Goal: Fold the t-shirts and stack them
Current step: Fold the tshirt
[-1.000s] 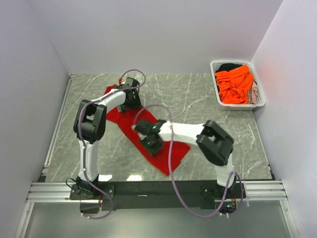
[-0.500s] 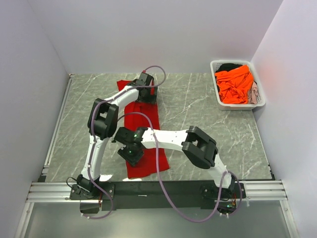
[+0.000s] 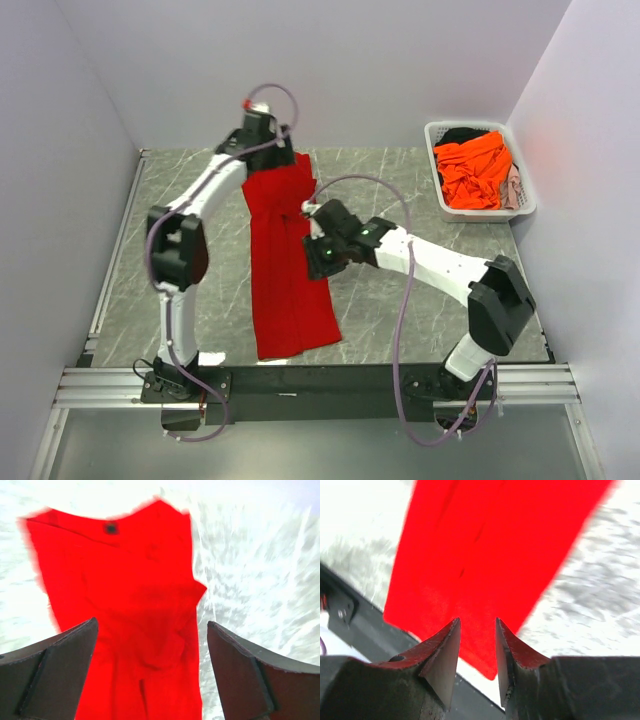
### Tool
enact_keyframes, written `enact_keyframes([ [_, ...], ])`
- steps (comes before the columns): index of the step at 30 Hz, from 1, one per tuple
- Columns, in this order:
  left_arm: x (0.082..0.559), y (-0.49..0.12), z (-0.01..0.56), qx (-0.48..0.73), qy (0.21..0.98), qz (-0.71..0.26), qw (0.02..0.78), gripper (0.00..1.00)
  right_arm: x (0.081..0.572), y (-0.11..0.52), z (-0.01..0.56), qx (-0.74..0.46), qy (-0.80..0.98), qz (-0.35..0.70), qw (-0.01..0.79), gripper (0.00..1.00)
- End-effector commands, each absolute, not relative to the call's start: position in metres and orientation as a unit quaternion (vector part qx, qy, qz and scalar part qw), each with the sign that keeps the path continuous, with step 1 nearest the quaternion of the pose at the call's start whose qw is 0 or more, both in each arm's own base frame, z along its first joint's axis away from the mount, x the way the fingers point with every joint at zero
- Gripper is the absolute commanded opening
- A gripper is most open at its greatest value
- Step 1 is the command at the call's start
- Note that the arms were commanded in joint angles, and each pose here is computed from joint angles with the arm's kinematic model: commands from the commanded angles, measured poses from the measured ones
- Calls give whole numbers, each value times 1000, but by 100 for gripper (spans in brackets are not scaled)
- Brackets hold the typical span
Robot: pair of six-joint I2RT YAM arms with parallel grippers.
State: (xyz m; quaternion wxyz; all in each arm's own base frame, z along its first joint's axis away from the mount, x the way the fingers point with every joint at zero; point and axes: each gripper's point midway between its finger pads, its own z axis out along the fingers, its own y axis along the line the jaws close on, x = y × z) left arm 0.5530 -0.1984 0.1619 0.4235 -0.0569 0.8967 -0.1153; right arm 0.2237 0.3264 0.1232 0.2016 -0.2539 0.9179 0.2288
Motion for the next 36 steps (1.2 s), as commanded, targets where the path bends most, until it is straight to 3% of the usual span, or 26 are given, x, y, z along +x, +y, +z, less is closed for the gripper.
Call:
enact_keyframes([
  [1, 547, -158, 210, -134, 870, -148, 451, 95, 238, 322, 128, -202, 918, 267, 215, 41],
  [7, 534, -132, 159, -150, 888, -154, 406, 77, 235, 318, 96, -187, 933, 256, 173, 35],
  [14, 553, -134, 115, -127, 904, -133, 385, 57, 212, 312, 58, -200, 945, 236, 105, 32],
  [20, 570, -134, 92, -115, 908, -119, 385, 49, 189, 310, 36, -220, 948, 223, 58, 32],
  [29, 578, -113, 34, -97, 930, -55, 350, 49, 159, 279, 7, -223, 960, 170, -19, 32],
  [36, 584, -93, 24, -54, 939, -16, 339, 53, 127, 251, -10, -219, 961, 148, -84, 32],
])
